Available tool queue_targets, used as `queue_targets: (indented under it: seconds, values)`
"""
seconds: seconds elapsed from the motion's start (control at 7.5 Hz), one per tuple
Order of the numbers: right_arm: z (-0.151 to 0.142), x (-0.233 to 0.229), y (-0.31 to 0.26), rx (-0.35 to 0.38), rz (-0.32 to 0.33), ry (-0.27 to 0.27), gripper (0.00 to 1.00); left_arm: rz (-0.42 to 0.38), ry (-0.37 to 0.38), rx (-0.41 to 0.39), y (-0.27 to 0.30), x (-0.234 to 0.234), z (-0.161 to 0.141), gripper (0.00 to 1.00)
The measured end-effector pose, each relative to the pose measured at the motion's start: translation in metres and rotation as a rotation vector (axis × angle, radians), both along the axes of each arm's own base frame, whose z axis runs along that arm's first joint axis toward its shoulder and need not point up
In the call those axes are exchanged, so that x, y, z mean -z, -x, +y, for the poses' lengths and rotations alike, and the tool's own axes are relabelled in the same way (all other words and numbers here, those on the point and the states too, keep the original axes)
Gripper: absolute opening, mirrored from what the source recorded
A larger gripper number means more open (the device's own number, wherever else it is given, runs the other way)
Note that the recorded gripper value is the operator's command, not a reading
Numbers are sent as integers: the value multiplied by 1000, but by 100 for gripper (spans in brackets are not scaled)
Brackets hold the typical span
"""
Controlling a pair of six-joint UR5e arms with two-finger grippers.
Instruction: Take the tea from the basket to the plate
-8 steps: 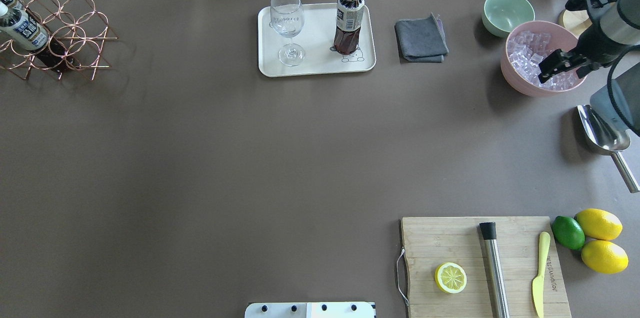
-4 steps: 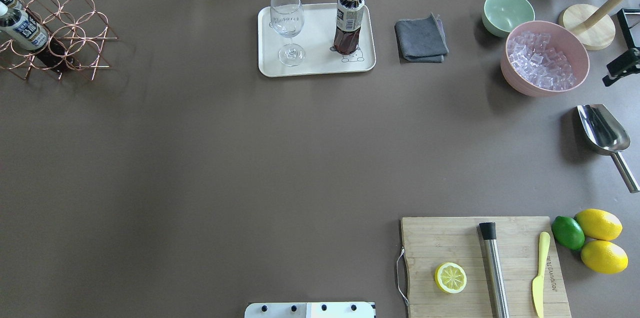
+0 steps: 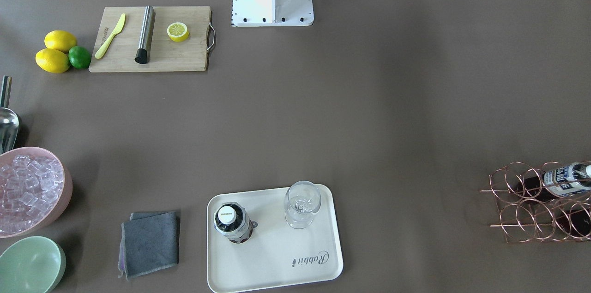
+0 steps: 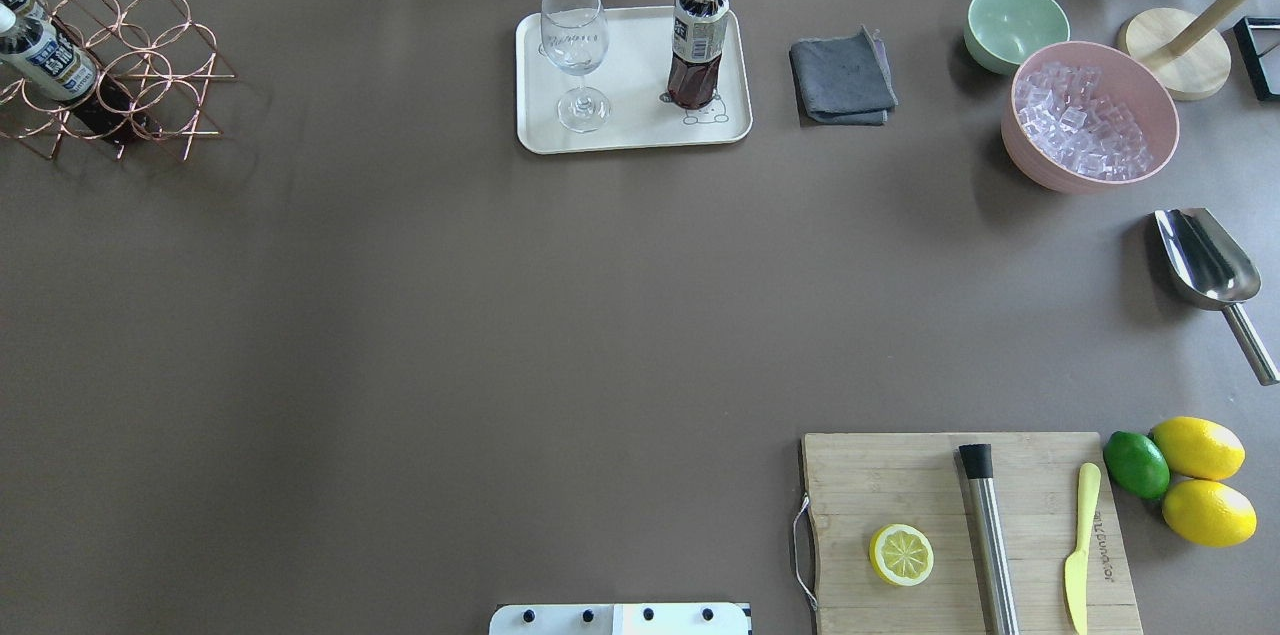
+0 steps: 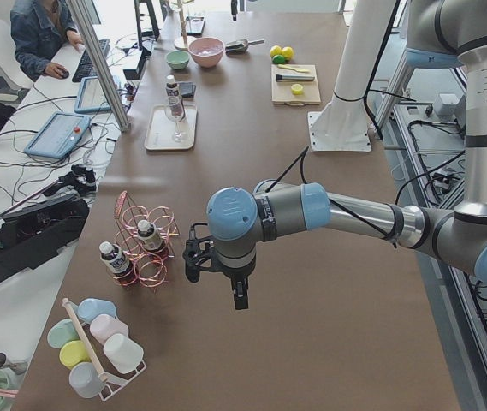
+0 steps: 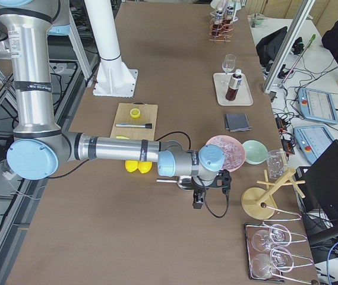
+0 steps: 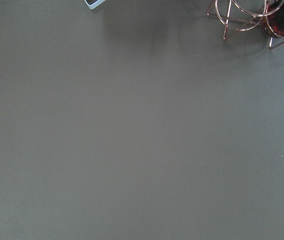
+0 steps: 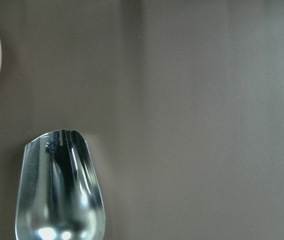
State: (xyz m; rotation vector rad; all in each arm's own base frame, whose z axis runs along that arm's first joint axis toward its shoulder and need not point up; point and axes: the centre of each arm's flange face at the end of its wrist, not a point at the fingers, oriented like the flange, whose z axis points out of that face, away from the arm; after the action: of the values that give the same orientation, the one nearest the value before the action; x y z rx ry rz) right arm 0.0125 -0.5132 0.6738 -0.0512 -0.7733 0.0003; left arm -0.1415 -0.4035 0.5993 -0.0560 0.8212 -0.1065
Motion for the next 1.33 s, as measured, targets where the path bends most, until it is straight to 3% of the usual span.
queue_targets:
  seconds: [0.4, 0.8, 1.33]
  values:
    - [13, -25, -5, -8, 14, 23, 100, 0, -12, -38, -13, 3, -5, 98]
    - [12, -2, -17, -33, 12, -30, 100, 0, -11, -72, -27, 6, -9, 98]
    - [22, -11, -24, -46, 14, -12, 100, -2, -19, -140, -56, 10, -18, 98]
